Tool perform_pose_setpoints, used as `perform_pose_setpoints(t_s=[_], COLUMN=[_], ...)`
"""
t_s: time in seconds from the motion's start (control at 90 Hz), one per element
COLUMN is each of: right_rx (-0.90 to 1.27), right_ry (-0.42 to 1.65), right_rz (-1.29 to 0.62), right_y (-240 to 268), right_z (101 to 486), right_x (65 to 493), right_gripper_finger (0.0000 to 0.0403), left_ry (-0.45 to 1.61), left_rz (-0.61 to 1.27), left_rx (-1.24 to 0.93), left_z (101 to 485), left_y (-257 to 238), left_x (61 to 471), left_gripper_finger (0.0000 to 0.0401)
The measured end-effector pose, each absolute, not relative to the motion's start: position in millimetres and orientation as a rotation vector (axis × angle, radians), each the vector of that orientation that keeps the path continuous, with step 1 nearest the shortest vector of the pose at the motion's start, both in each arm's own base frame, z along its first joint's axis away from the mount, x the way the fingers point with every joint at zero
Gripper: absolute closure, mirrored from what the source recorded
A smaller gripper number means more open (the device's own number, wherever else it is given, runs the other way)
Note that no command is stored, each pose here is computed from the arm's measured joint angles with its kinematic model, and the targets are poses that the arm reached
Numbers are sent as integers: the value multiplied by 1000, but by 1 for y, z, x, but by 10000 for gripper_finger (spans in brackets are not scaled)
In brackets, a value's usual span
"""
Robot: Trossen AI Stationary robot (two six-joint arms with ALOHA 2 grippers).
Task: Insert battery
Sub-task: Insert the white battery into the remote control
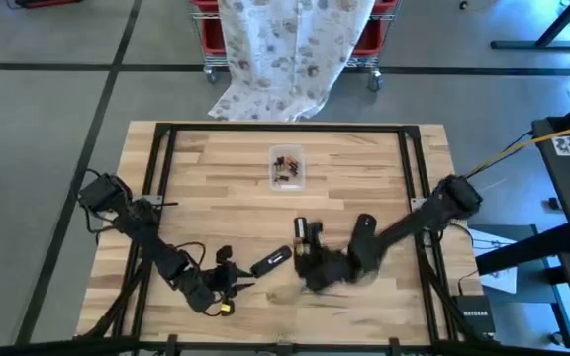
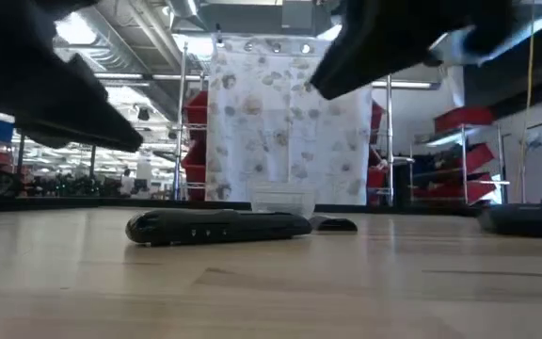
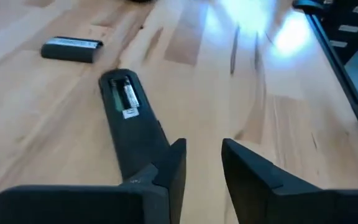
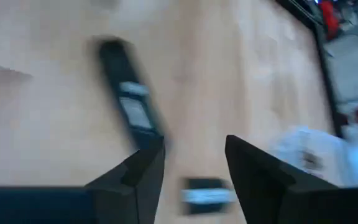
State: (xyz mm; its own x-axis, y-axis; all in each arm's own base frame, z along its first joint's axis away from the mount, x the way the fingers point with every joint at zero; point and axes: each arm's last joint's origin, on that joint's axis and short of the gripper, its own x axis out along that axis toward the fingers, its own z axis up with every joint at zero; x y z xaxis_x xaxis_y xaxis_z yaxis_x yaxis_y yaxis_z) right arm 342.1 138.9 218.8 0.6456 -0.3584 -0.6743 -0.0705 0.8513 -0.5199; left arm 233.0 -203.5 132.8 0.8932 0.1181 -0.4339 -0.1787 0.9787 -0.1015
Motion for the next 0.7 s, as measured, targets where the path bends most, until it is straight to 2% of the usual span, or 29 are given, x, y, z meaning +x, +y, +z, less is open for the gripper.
perform_pose_setpoints(t_s=[0.056,0.167,0.356,0.5,0.7], right_rx=[-529,-352,-21,82,107], right_ry=[871,865,919,924,925], right_rz=[-182,-171,-241,-214,-216], right_y=[110,42,-61,-96,-108], right_z=[227,235,211,186,163], right_x=[351,369,378,384,391], right_gripper_finger=[247,247,247,246,246], left_ry=[435,435,455,484,510], left_rz=[164,168,186,209,245], left_rx=[-127,-89,-43,-27,-12], left_z=[133,133,131,128,125], left_y=[-204,-201,-195,-191,-183], left_x=[233,234,237,238,241], left_gripper_finger=[315,315,315,315,315])
